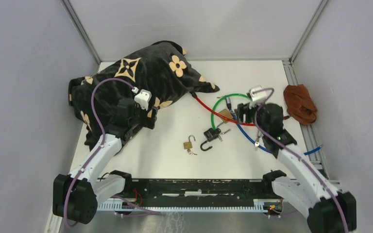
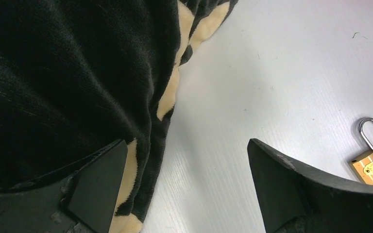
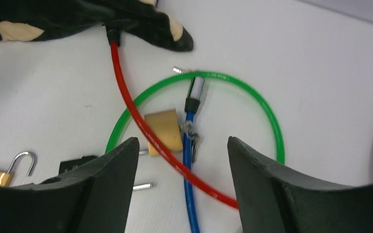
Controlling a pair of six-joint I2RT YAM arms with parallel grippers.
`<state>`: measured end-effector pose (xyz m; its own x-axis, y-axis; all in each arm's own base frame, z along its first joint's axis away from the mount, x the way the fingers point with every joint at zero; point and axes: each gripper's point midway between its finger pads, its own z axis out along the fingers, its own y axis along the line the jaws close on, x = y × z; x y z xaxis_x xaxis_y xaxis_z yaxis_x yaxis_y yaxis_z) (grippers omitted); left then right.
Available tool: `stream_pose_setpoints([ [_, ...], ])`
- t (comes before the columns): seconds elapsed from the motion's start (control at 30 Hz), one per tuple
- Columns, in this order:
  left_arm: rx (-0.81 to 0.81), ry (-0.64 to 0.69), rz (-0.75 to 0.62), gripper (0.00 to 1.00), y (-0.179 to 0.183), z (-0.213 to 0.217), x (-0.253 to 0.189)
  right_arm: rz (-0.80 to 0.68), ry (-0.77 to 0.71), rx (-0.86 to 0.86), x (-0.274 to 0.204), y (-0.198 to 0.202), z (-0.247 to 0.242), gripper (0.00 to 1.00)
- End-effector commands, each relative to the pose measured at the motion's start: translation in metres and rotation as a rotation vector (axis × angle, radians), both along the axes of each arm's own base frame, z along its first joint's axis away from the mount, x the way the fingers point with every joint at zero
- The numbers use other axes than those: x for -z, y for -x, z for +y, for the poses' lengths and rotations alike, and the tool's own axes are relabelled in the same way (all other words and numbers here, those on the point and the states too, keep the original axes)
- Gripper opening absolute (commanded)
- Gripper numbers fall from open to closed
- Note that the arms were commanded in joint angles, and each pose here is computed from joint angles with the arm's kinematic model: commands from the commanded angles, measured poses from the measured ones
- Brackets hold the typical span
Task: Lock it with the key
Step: Pick up the lock from the center of the board.
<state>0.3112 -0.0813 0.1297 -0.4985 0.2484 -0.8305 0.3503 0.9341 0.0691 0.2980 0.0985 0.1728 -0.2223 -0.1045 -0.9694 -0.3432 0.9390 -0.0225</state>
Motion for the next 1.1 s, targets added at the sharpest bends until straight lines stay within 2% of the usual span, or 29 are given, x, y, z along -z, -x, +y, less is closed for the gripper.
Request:
stream_pose_setpoints([
  [0.0, 0.02, 0.035, -0.033, 1.0, -0.001, -0.005, -0.008, 0.155, 0.204, -0.112, -0.014, -0.039, 0.017, 0.68],
  [0.17, 0.047, 0.042, -0.023, 1.0, 0.001, -0.009, -0.006, 0.295, 0.381, -0.224, 0.026, -0.058, 0.04, 0.61],
  [0.4, 0.062, 0.037, 0.0, 1.0, 0.002, -0.011, 0.001, 0.489, 0.513, -0.408, 0.08, -0.06, 0.07, 0.55],
  [0.63, 0.079, 0.038, 0.013, 1.0, 0.004, -0.013, 0.004, 0.635, 0.589, -0.414, 0.125, -0.055, 0.062, 0.52],
  [1.07, 0.095, 0.042, 0.019, 1.0, 0.005, -0.016, 0.005, 0.652, 0.555, -0.402, 0.138, -0.059, 0.07, 0.16],
])
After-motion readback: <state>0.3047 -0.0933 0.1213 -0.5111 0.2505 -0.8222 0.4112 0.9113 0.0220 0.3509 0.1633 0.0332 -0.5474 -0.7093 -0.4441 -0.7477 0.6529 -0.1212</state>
